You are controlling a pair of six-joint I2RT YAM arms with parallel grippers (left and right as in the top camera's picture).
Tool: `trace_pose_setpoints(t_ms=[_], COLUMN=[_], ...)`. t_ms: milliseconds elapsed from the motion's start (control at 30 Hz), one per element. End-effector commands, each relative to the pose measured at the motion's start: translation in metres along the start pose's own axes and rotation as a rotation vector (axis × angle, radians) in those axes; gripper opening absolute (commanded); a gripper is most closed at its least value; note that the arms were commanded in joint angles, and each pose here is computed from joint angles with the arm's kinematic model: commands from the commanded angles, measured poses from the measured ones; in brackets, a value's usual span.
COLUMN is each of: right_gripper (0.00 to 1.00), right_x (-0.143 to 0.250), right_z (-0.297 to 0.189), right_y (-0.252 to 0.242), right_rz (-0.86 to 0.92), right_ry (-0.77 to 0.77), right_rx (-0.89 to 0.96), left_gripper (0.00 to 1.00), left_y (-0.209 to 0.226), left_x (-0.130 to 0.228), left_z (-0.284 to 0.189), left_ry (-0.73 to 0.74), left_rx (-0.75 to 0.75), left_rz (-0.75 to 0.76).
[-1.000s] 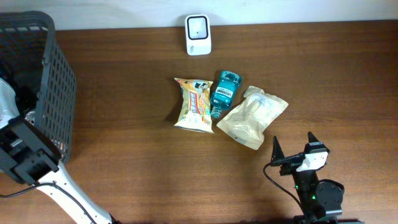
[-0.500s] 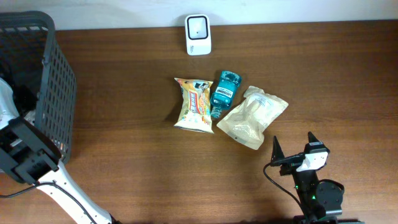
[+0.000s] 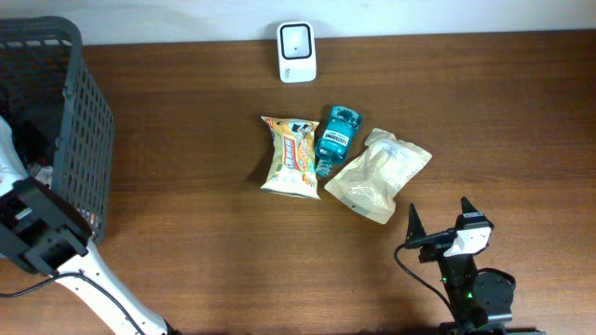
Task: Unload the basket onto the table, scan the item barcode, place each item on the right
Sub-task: 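Lower the left gripper into the basket onto the white printed packet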
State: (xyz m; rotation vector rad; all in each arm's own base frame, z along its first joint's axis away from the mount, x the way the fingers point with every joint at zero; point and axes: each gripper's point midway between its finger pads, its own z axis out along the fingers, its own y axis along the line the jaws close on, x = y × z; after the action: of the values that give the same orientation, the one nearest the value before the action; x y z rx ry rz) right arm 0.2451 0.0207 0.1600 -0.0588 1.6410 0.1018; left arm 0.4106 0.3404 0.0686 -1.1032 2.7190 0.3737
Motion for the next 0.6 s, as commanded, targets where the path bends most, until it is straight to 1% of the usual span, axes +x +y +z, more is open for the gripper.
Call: trace_pose_setpoints(t_ms=[0,267,300,333,367,567], right_gripper=[0.98,0.98,0.98,0.99,0.98,0.98], right_x=[0.0028,0.0028,0.0028,0.0028,0.0028,0.0028], right_z=[0.0002,0.0002,0.0002,0.0002,0.0002,0.0002], right_y=[-0.0033,-0.0033,-0.0033,-0.0033,-0.0033,-0.0033], right_rz=[0.004,0.004,0.004,0.004,0.004,0.004], right_ry=[0.002,0.002,0.002,0.002,0.002,0.002], right_rx=[0.016,0.017,0.017,0.016,0.016,0.017], left_gripper=[0.19,0.19,0.16,0.09,0.0,0.0], left_y=[0.0031,0.0062,0.0062,0.006,0.0059,0.0057], left_x=[-0.0053,-0.0037,-0.0033,-0.0027,-0.0017,-0.0018], left_z=[-0.0162,-0.0138,-0.0134,-0.0123,-0.0109,-0.0099], left_ry=[-0.025,-0.018,-0.017,-0.015,-0.012,-0.012], left_rx=[-0.001,-0.007,-0.007,-0.007,-0.008,-0.008], left_rz=[-0.006,-0.009,-0.009,-0.009,-0.008,-0.008])
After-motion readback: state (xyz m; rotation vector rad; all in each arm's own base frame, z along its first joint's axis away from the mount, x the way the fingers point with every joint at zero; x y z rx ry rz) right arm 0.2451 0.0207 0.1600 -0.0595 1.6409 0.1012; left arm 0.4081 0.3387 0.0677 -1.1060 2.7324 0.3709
